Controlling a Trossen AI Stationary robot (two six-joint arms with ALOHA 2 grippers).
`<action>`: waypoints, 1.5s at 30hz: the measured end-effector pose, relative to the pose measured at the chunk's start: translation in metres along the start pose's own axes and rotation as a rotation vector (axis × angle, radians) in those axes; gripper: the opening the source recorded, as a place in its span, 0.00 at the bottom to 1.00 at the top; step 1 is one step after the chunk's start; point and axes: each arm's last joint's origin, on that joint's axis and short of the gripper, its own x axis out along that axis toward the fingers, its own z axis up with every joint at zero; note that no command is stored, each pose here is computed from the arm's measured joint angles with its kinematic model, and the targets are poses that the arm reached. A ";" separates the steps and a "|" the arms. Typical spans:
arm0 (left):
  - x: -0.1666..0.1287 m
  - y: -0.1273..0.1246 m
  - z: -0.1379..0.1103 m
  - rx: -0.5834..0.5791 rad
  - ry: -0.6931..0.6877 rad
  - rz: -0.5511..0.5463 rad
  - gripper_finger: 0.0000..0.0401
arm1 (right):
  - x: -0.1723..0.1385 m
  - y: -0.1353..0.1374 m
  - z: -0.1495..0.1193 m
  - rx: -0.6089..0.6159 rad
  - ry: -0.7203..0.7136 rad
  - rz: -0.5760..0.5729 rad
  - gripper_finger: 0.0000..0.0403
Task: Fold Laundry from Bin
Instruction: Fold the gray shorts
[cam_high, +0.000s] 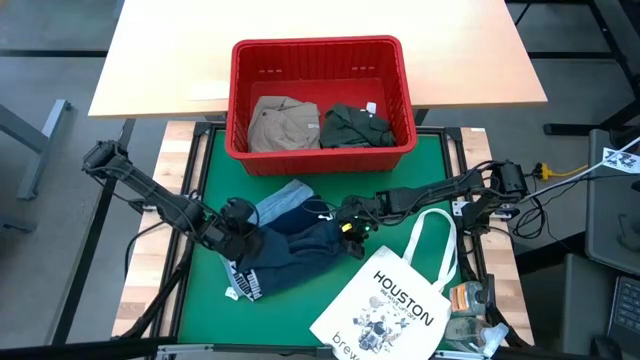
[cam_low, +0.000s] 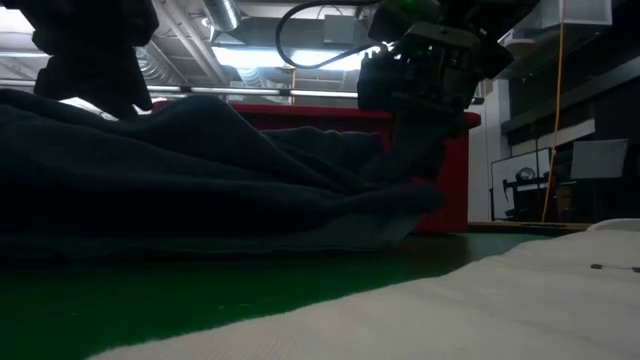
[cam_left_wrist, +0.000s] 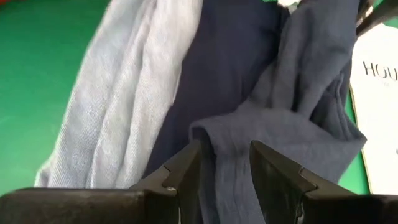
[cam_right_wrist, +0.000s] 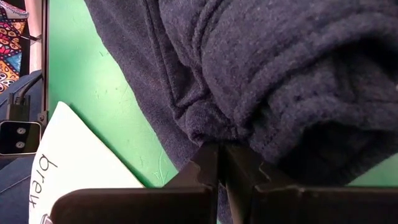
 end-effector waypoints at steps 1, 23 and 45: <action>0.000 0.000 0.000 0.000 0.016 -0.003 0.33 | 0.000 0.000 0.000 0.000 0.000 0.000 0.04; -0.001 -0.005 -0.002 -0.013 0.039 -0.055 0.07 | 0.000 0.000 0.000 0.006 0.005 0.015 0.04; -0.027 -0.036 -0.032 0.013 0.113 -0.395 0.00 | -0.034 0.007 -0.013 0.080 0.107 -0.033 0.04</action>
